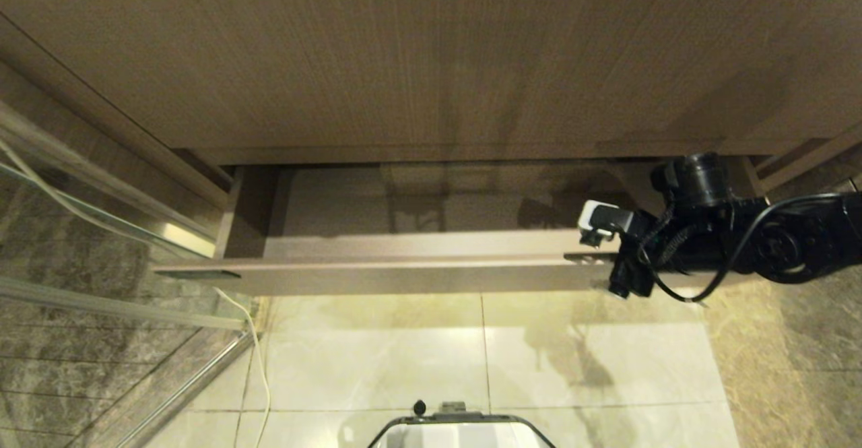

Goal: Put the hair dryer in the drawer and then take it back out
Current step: Pull open the drawer

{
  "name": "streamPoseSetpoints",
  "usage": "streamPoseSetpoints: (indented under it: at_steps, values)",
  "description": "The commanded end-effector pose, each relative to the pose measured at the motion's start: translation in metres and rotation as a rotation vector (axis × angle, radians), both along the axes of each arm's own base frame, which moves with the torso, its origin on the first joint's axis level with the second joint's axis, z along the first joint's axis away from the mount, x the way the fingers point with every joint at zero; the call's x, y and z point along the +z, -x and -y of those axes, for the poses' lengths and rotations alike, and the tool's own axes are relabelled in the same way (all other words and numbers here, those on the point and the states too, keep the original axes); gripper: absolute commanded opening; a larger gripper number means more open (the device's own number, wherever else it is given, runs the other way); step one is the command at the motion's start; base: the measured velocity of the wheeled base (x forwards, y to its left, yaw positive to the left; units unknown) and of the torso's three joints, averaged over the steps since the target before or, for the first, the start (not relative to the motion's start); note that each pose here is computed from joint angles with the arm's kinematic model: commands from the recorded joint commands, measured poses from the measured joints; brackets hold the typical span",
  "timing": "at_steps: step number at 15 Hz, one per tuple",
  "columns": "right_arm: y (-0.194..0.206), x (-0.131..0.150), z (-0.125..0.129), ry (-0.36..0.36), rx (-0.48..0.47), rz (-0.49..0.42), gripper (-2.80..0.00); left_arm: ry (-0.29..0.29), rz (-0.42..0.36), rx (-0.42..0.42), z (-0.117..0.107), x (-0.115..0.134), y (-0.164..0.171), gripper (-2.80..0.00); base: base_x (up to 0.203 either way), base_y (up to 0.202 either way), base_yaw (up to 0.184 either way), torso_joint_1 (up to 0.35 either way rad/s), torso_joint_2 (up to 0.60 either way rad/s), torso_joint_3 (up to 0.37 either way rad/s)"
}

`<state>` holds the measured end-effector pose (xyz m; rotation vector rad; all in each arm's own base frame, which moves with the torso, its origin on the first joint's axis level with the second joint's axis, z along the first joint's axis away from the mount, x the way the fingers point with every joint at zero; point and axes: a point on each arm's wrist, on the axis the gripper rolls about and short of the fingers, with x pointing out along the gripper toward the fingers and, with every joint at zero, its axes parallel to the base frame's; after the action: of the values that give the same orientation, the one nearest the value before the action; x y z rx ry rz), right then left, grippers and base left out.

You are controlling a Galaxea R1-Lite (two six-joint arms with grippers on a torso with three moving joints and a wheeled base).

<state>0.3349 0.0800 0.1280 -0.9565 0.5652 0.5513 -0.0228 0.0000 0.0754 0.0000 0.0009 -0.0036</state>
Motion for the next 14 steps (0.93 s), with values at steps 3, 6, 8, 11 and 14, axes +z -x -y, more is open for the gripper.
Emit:
streamPoseSetpoints:
  at_steps: [3,6,8,11,14]
  values:
    - [0.009,0.007,0.002,-0.004,-0.019,0.028,0.0,0.0,-0.001,0.001,0.0,0.0,0.0,-2.8,0.0,0.0,0.0,0.0,0.0,0.0]
    - [0.026,0.009,0.007,0.001,-0.022,0.016,0.0,0.0,-0.001,0.001,0.0,0.0,0.0,-2.8,0.0,0.0,0.0,0.0,0.0,0.0]
    - [0.049,0.016,0.016,0.003,-0.032,0.01,0.0,0.0,-0.001,0.001,0.0,0.0,0.0,-2.8,0.0,0.0,0.0,0.0,0.0,0.0]
    - [0.072,0.035,0.028,-0.017,-0.06,0.058,0.0,0.0,-0.001,0.001,0.0,0.0,0.0,-2.8,0.0,0.0,0.0,0.0,0.0,0.0]
    - [0.112,0.044,0.047,-0.052,-0.127,0.085,0.0,0.0,-0.001,0.001,0.0,0.0,0.0,-2.8,0.0,0.0,0.0,0.0,0.0,0.0]
